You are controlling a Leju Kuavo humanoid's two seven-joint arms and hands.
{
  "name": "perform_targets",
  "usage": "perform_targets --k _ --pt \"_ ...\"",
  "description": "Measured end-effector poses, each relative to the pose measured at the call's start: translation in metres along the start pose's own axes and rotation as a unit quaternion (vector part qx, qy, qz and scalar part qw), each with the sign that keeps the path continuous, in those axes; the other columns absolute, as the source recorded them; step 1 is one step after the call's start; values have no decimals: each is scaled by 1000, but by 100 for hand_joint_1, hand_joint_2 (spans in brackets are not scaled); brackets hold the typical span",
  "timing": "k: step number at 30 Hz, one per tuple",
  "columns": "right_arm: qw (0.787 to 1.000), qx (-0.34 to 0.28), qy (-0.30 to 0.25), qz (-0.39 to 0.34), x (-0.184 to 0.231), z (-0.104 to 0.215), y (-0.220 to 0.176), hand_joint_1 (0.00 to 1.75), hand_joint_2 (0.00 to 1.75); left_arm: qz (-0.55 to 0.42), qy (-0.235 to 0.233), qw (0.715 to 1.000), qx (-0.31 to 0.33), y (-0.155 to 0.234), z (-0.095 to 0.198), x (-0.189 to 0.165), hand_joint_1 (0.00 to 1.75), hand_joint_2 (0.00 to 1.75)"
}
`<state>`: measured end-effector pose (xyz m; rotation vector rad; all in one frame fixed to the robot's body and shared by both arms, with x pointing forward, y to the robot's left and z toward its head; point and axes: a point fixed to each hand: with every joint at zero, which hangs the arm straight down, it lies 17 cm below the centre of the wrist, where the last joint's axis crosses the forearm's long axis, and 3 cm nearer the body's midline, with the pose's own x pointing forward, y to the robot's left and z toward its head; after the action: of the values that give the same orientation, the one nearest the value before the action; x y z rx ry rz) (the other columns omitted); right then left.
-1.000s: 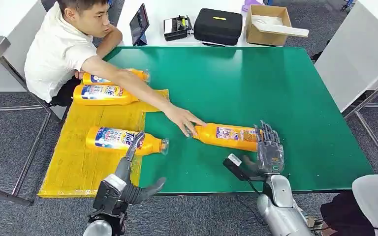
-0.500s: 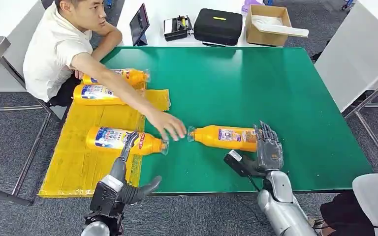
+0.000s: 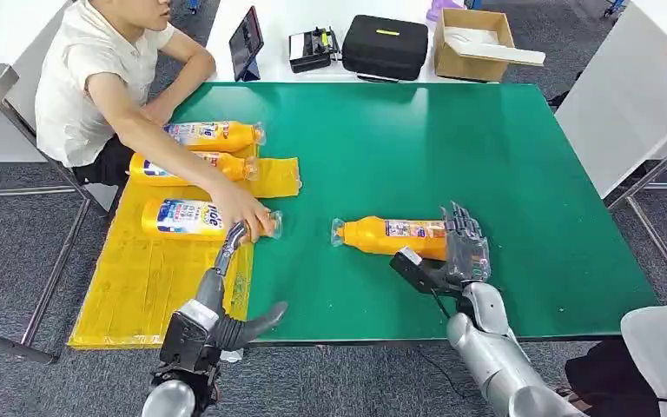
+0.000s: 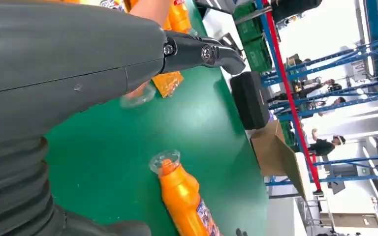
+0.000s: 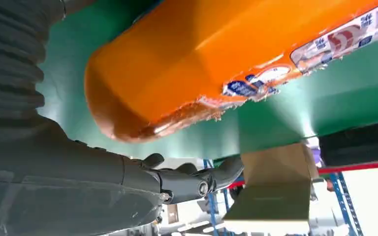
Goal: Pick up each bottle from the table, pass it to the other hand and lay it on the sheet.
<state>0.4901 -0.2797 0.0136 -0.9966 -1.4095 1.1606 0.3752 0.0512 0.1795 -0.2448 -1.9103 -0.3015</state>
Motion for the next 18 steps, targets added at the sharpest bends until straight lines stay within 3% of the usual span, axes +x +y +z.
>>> perform_targets --k 18 --pt "999 29 11 -7 -3 -1 14 0 175 1 2 1000 -5 -4 -1 -2 0 175"
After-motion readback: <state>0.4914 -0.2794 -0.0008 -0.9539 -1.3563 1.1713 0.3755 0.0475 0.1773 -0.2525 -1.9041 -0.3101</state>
